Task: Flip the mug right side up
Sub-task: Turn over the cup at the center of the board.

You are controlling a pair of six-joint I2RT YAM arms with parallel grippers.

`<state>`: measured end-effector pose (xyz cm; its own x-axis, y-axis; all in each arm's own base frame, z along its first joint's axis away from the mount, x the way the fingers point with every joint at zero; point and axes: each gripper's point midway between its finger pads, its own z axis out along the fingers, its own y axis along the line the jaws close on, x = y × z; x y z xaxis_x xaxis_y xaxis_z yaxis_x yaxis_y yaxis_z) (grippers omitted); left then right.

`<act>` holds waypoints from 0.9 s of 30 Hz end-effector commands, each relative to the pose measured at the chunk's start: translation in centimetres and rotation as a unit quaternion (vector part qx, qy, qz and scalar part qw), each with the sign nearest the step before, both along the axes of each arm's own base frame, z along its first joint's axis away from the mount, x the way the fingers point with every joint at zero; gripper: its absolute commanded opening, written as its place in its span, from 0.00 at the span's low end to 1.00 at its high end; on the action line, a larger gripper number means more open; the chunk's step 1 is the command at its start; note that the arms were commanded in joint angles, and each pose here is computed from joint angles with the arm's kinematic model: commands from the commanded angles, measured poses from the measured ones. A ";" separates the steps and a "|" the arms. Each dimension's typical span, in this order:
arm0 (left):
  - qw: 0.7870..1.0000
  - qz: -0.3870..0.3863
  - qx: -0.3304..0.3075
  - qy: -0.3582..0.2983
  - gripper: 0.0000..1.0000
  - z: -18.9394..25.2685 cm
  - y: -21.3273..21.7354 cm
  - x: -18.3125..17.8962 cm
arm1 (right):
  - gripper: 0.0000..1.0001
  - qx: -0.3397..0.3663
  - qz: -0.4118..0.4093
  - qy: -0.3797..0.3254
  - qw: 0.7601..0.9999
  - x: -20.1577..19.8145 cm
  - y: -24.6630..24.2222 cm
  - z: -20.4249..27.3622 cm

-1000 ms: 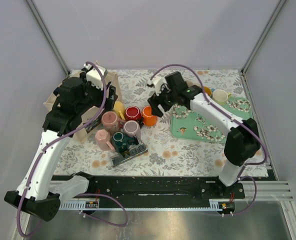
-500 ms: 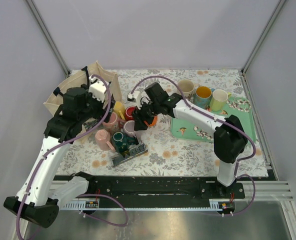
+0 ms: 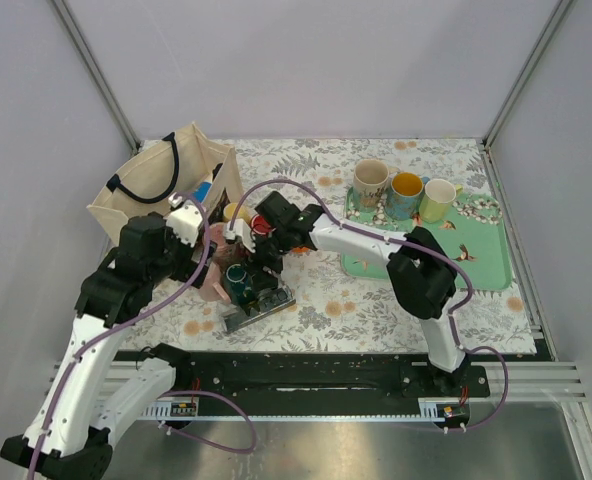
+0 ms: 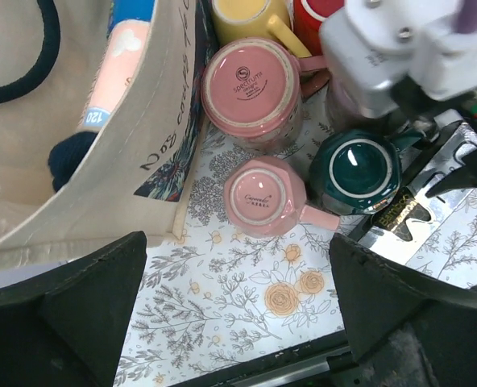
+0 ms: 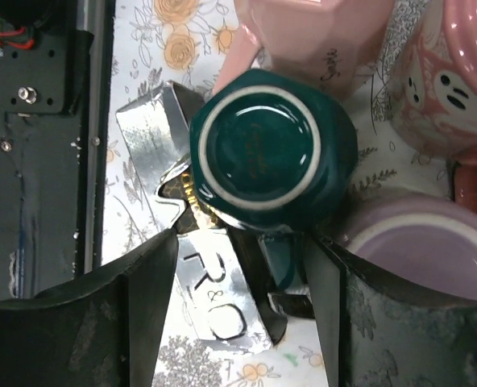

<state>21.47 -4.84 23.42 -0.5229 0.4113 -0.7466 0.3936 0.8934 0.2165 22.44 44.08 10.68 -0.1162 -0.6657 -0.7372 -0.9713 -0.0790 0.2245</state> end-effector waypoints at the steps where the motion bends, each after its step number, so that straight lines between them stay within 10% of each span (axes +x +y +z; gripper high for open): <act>1: 1.000 0.020 -0.020 -0.013 0.98 0.2 0.2 -0.4 | 0.72 0.010 0.004 -0.059 0.998 2.4 1.6 0.1; 18: 0.999 0.028 -0.032 -0.029 0.98 1.3 0.2 1.2 | 0.66 -0.031 -0.021 -0.067 0.997 3.1 0.5 -4.8; 27: 0.999 0.024 -0.032 -0.029 0.97 1.5 -0.1 1.9 | 0.18 -0.024 -0.023 -0.057 0.998 3.4 0.5 -3.8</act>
